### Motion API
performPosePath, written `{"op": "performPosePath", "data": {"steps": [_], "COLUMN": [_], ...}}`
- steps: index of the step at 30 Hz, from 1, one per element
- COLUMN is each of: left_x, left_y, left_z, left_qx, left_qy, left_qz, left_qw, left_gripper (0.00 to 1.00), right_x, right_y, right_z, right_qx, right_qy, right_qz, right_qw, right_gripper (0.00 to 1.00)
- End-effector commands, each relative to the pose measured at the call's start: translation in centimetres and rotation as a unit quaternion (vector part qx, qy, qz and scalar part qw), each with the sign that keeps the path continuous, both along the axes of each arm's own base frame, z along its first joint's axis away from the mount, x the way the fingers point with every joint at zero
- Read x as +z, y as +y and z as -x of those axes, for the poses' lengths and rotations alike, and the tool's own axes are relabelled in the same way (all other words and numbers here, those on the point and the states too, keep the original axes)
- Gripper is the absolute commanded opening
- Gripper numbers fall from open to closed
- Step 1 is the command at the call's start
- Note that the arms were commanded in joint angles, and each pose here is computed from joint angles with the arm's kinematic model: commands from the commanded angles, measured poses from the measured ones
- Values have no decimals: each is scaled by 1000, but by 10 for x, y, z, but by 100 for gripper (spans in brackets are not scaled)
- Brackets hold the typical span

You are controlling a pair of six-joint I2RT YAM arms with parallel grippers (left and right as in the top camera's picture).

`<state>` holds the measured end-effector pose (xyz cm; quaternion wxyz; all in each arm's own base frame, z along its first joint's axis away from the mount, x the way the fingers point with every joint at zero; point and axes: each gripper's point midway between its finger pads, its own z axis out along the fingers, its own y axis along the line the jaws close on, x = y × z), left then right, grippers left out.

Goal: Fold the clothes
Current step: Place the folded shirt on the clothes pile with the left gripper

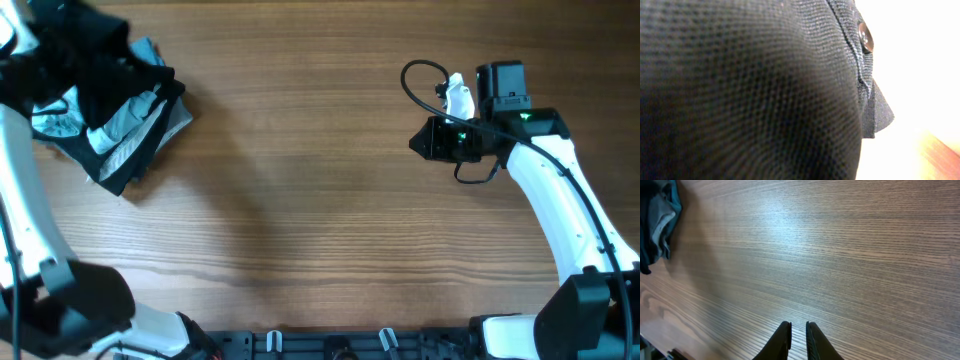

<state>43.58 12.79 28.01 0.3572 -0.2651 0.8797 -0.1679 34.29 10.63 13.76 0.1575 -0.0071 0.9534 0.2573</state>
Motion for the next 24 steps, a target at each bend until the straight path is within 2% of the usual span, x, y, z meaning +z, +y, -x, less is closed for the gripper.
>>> {"op": "performPosePath", "data": {"steps": [1, 2, 3, 4, 5, 8, 11, 14, 19, 22, 24], "left_x": [-67, -82, -98, -112, -128, -155, -139, -78, 45, 100, 118], "left_y": [48, 56, 64, 70, 75, 80, 89, 97, 62, 5, -39], "left_z": [3, 4, 5, 5, 5, 13, 21, 37, 59, 77, 92], "left_qx": [52, 63, 71, 76, 80, 92, 108, 121, 56, -37, -124], "left_qy": [88, 108, 127, 141, 157, 195, 183, 140, 14, -61, -90], "left_qz": [8, 8, 9, 11, 17, 40, 42, 21, -67, -121, -157], "left_qw": [995, 992, 989, 987, 984, 976, 976, 983, 996, 990, 976], "left_gripper": [15, 32, 59, 94, 100, 100, 100, 100, 100, 100, 100], "right_x": [4, 4, 4, 4, 4, 4, 3, 4, 27, 60, 85], "right_y": [0, 0, 0, 0, 0, 0, 0, 0, 0, -5, -6], "right_z": [-4, -4, -4, -4, -4, -3, -2, -4, -12, -10, -2], "right_qx": [-12, -12, -12, -12, -12, -12, -12, -12, -13, -21, -22], "right_qy": [-3, -3, -2, -2, -2, 0, 1, -4, -54, -111, -147], "right_qz": [-1, -1, -1, -1, -1, -1, -1, -1, -5, 5, 2], "right_qw": [1000, 1000, 1000, 1000, 1000, 1000, 1000, 1000, 998, 994, 989], "right_gripper": [15, 15, 15, 15, 15, 15, 15, 16, 22, 24, 28]}}
